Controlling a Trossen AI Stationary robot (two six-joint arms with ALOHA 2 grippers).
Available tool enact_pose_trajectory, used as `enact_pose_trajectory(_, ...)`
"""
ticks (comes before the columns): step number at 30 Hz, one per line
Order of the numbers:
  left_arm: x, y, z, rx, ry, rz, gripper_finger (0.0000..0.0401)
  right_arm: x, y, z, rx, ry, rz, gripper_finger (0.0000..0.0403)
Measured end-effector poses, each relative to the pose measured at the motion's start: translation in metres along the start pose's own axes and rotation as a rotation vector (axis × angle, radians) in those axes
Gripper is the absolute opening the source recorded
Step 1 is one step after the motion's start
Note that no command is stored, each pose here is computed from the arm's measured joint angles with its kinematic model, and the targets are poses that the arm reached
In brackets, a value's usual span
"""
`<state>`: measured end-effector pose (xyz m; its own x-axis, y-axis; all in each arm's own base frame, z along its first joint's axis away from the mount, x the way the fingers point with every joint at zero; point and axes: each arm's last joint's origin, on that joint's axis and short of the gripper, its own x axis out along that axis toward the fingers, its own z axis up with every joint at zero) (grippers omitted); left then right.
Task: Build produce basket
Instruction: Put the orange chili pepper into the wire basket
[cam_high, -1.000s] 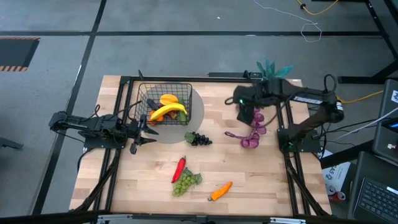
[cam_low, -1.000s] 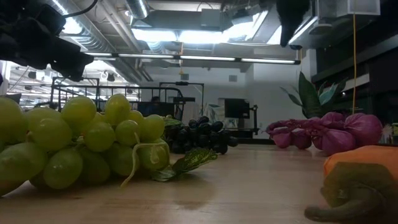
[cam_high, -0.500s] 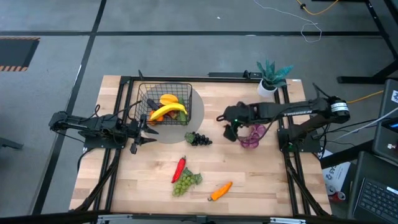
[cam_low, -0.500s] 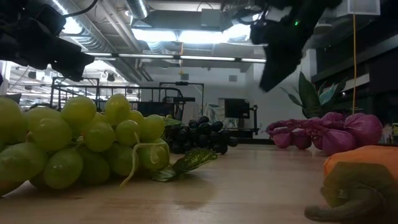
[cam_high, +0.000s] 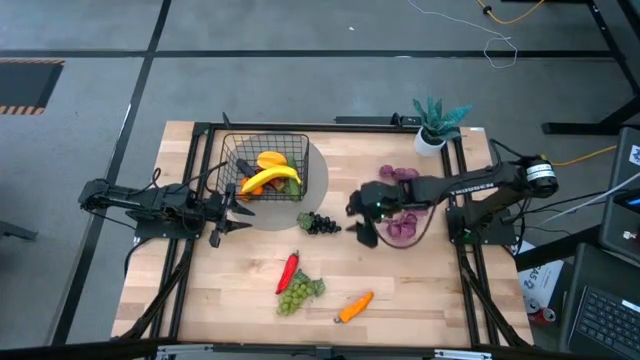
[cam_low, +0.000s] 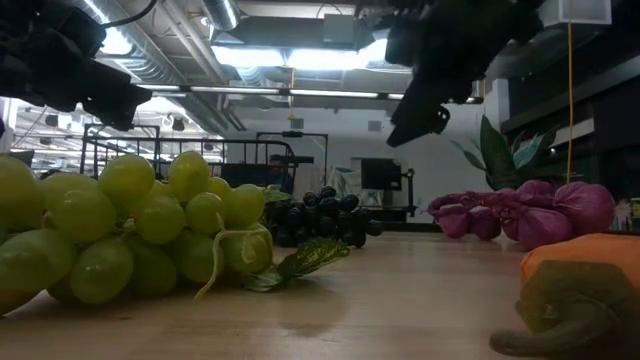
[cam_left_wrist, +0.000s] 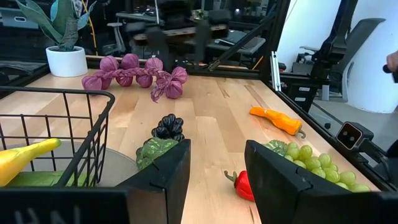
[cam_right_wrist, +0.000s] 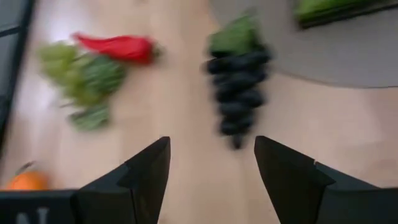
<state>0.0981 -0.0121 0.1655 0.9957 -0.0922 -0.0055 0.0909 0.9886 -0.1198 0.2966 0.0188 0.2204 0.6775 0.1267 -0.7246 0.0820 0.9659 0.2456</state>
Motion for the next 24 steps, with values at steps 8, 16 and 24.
enact_pose_trajectory(8,0.0,0.0,0.0,0.0,0.0,0.0,0.0147,0.001,0.059,-0.017,0.072,0.011,0.114,0.0237)
enact_pose_trajectory(16,0.0,0.0,0.0,0.0,0.001,-0.008,0.0147,-0.005,0.116,-0.048,-0.038,0.025,0.165,0.0237)
enact_pose_trajectory(24,0.0,0.0,0.0,0.0,0.001,-0.01,0.0147,0.027,0.149,-0.076,-0.195,0.03,0.215,0.0237)
